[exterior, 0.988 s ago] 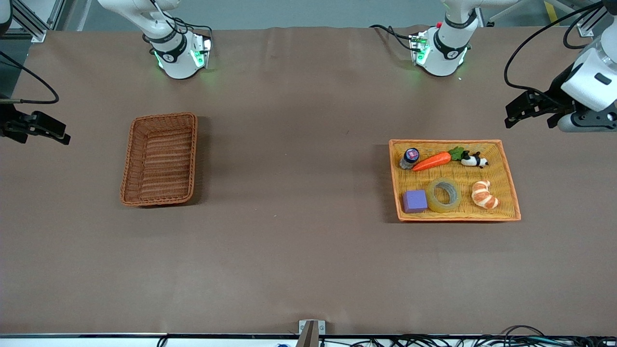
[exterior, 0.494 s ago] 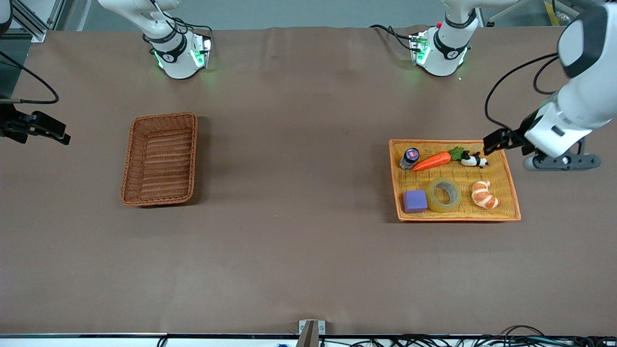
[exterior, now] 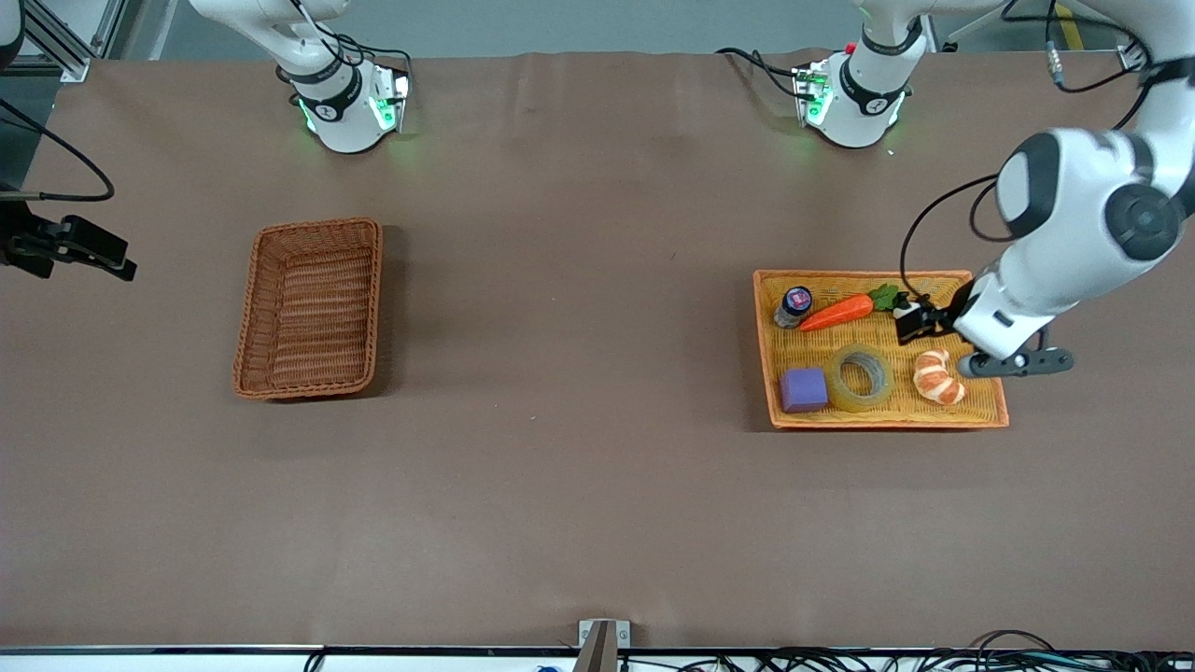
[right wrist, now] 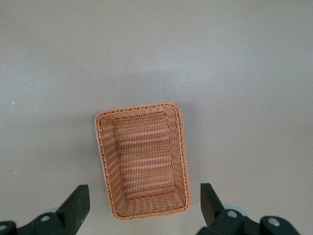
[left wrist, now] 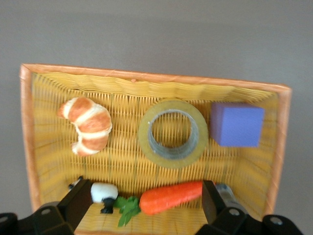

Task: Move tape to another basket
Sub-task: 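Move the left gripper down over the tape roll in the yellow tray, then close the left gripper on the tape roll's rim and lift it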

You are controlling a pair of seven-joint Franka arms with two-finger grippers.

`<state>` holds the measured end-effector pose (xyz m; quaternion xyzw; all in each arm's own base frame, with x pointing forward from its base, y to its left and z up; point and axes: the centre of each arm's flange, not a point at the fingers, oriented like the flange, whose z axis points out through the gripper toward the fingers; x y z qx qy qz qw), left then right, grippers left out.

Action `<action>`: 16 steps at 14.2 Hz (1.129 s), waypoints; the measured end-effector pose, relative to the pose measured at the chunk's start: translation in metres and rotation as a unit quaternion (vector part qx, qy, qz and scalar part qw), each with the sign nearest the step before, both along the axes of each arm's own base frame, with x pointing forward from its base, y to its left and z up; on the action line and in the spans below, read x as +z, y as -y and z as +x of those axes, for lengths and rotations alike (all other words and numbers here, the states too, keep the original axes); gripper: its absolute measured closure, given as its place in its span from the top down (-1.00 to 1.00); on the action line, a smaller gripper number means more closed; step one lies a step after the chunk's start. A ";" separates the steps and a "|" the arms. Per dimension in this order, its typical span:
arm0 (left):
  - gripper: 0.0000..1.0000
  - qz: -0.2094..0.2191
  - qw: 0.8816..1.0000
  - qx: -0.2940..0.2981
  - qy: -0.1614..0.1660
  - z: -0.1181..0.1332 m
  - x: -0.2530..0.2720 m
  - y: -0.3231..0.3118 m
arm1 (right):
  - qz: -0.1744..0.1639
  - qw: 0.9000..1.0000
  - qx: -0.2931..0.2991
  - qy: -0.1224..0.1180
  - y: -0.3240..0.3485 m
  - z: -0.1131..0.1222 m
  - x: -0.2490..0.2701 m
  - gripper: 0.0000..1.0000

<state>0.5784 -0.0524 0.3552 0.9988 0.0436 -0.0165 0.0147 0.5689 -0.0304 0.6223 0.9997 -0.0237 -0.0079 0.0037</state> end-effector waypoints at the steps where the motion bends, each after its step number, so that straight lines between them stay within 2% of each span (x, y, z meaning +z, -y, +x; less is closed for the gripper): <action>1: 1.00 0.000 1.000 0.014 -0.002 0.002 -0.021 -0.001 | 0.000 1.000 0.000 0.000 0.000 0.000 0.000 1.00; 6: 1.00 0.017 0.997 0.070 -0.009 0.010 -0.098 -0.001 | 0.000 1.000 0.000 0.000 0.000 0.000 0.000 1.00; 13: 0.94 0.021 0.993 0.103 -0.044 0.001 -0.166 -0.001 | 0.000 1.000 0.000 0.000 0.000 0.000 0.000 1.00; 14: 0.89 0.022 0.993 0.103 -0.049 -0.001 -0.170 -0.001 | 0.000 1.000 0.000 0.000 0.000 0.000 0.000 1.00; 16: 0.46 0.023 0.993 0.104 -0.054 -0.003 -0.175 -0.001 | 0.000 1.000 0.000 0.000 0.000 0.000 0.000 1.00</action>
